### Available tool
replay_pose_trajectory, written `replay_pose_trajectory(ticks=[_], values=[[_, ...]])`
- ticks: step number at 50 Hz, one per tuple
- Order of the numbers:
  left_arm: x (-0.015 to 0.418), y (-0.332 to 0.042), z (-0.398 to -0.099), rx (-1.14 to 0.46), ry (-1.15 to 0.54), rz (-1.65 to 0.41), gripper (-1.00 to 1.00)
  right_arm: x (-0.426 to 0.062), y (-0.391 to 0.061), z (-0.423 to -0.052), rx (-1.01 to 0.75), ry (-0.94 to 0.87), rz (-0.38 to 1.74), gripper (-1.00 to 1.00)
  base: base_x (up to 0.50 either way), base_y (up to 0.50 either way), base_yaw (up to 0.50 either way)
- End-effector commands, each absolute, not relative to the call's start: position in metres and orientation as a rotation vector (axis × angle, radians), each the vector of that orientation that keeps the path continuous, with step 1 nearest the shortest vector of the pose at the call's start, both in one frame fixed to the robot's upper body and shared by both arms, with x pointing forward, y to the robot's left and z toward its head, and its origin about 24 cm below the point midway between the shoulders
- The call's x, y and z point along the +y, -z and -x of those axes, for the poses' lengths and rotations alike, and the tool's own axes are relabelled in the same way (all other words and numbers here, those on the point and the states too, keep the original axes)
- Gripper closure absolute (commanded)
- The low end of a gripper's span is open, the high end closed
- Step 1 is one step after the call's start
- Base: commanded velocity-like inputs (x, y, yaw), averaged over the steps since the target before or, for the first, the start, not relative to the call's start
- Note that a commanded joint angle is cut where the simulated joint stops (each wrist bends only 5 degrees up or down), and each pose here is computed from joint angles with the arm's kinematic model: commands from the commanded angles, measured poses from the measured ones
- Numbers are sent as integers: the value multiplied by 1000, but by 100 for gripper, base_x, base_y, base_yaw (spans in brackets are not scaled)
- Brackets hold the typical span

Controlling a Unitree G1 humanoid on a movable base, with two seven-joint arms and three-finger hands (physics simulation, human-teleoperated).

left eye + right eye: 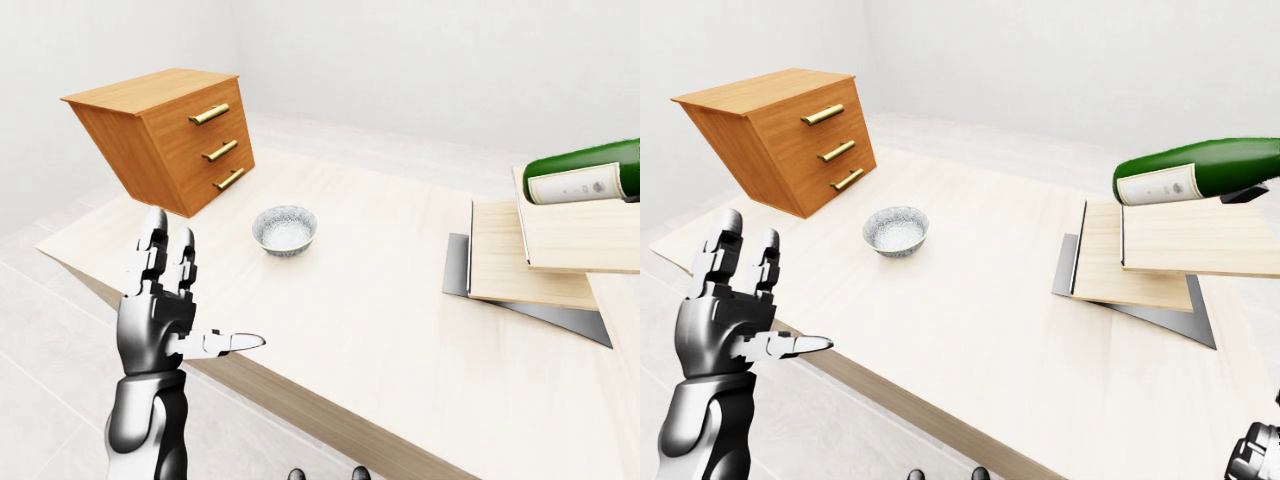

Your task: Put the wine bottle on the wine rack.

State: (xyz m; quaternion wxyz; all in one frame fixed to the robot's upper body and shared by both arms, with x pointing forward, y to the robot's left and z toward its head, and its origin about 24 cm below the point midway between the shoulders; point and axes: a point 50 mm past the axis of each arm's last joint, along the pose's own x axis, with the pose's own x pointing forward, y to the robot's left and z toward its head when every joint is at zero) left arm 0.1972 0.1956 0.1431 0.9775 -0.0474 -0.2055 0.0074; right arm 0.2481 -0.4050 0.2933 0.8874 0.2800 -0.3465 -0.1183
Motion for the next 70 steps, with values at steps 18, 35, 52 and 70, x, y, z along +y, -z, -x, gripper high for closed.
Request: replay_pose_trajectory(ticks=[18,35,52,70], values=[[197,-145,-197,-422,-21,97,-100,-414,-274,-259,-655,268,-508,100,0,0,0],[196,-145,-198,-424,-18,96,-100,-428,-266,-267,-592,278,-448,100,0,0,0],[196,-146,-197,-428,-15,92,-100,-428,-261,-280,-538,269,-429,100,0,0,0],[195,-143,-198,-415,-5,93,-100,-432,-247,-288,-447,292,-408,100,0,0,0]])
